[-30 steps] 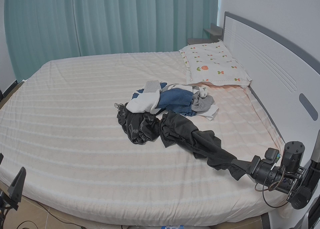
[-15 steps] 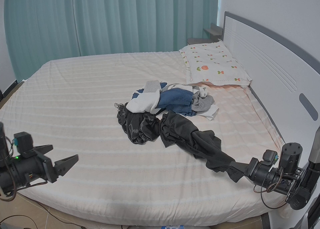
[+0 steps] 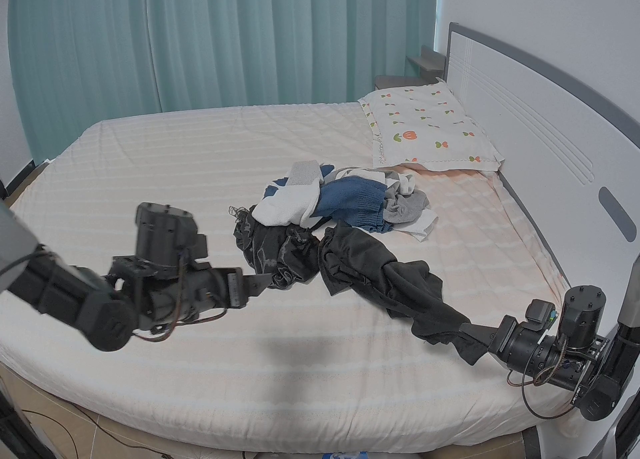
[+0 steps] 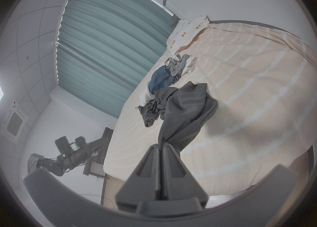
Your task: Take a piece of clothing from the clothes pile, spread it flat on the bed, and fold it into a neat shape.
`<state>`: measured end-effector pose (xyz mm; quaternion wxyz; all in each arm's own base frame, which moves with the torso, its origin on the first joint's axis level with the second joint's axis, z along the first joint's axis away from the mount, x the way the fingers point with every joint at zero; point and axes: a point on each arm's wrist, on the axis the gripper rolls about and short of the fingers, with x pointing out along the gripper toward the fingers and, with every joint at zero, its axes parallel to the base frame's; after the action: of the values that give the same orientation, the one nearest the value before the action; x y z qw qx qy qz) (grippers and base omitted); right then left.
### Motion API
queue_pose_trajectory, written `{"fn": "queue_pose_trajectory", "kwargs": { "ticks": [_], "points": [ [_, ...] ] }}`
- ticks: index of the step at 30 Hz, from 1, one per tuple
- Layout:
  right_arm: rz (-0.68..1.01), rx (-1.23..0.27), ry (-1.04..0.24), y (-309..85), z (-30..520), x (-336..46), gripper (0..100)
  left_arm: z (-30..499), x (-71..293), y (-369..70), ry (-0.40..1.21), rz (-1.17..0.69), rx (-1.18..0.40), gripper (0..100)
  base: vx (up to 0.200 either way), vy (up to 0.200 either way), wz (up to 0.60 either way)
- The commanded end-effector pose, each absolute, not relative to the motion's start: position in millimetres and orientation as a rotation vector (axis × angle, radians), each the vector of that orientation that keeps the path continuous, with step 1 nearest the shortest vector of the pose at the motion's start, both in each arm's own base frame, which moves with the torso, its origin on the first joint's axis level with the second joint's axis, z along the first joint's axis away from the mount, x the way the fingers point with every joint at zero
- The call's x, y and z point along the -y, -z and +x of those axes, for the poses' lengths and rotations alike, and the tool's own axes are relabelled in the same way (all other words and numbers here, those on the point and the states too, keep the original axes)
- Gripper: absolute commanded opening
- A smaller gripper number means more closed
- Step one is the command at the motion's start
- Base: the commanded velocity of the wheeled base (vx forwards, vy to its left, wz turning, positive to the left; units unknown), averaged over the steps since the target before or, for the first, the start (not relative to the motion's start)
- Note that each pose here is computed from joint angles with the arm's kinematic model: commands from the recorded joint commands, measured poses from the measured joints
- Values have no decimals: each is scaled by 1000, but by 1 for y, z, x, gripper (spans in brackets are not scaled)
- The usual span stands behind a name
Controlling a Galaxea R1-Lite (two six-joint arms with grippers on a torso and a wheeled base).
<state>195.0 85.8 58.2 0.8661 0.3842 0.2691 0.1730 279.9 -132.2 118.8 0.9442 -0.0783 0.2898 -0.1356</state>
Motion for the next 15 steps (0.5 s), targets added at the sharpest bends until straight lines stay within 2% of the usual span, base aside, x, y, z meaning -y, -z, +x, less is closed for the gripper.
{"fn": "queue_pose_trajectory", "kwargs": {
  "ticks": [1, 15],
  "points": [
    [808, -547, -369, -60, 195, -86, 0, 347, 195, -54, 265, -186, -625, 100, 0, 0, 0],
    [809, -561, -359, -58, 194, -85, 0, 419, 246, -20, 254, -353, -596, 100, 0, 0, 0]
  ]
}}
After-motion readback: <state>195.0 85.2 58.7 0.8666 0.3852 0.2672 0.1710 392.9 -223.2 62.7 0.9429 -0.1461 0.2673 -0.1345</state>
